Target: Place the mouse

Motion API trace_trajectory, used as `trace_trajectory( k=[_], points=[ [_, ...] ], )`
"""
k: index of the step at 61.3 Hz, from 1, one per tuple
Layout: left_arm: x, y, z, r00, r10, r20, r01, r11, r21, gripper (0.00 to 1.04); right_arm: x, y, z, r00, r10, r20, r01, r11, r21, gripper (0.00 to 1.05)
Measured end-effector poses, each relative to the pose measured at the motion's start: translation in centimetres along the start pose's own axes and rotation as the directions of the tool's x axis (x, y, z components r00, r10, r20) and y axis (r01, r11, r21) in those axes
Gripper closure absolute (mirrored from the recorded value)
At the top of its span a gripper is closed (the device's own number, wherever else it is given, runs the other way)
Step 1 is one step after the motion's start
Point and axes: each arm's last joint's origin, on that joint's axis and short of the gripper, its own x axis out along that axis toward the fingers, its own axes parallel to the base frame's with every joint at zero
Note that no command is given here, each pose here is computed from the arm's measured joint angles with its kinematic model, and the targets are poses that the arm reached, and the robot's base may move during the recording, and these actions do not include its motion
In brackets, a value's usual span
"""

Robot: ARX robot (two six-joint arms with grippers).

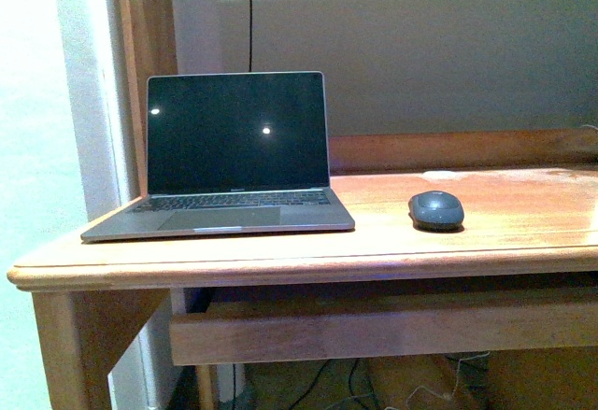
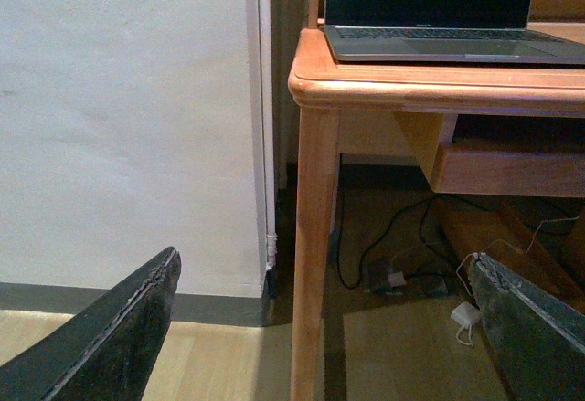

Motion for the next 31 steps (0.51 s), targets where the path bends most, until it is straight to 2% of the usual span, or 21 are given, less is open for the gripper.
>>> trace_trajectory(
  k=[6,9,14,23,27,31],
  points=[
    [0.0,0.0,0.0,1.0,0.0,0.0,0.0,1.0,0.0,0.08,-3.4,-0.3,-1.5,1.0,0.004,0.0,-0.004,0.997,0.071,0.07],
    [0.0,0.0,0.0,1.0,0.0,0.0,0.0,1.0,0.0,0.08,-4.4,0.1,-1.7,0.999,0.007,0.046,-0.011,0.997,0.081,0.07],
    [0.0,0.0,0.0,1.0,0.0,0.0,0.0,1.0,0.0,0.08,-4.9,1.1,-2.0,0.996,0.034,0.084,-0.043,0.993,0.109,0.07],
    [0.0,0.0,0.0,1.0,0.0,0.0,0.0,1.0,0.0,0.08,-4.6,2.6,-4.1,0.993,0.1,0.057,-0.107,0.985,0.135,0.07],
    [0.0,0.0,0.0,1.0,0.0,0.0,0.0,1.0,0.0,0.08,-4.5,3.0,-4.7,0.978,0.14,0.151,-0.153,0.986,0.072,0.16],
    [0.0,0.0,0.0,1.0,0.0,0.0,0.0,1.0,0.0,0.08,-4.5,3.0,-4.8,0.959,0.174,0.224,-0.168,0.985,-0.046,0.27]
  ],
)
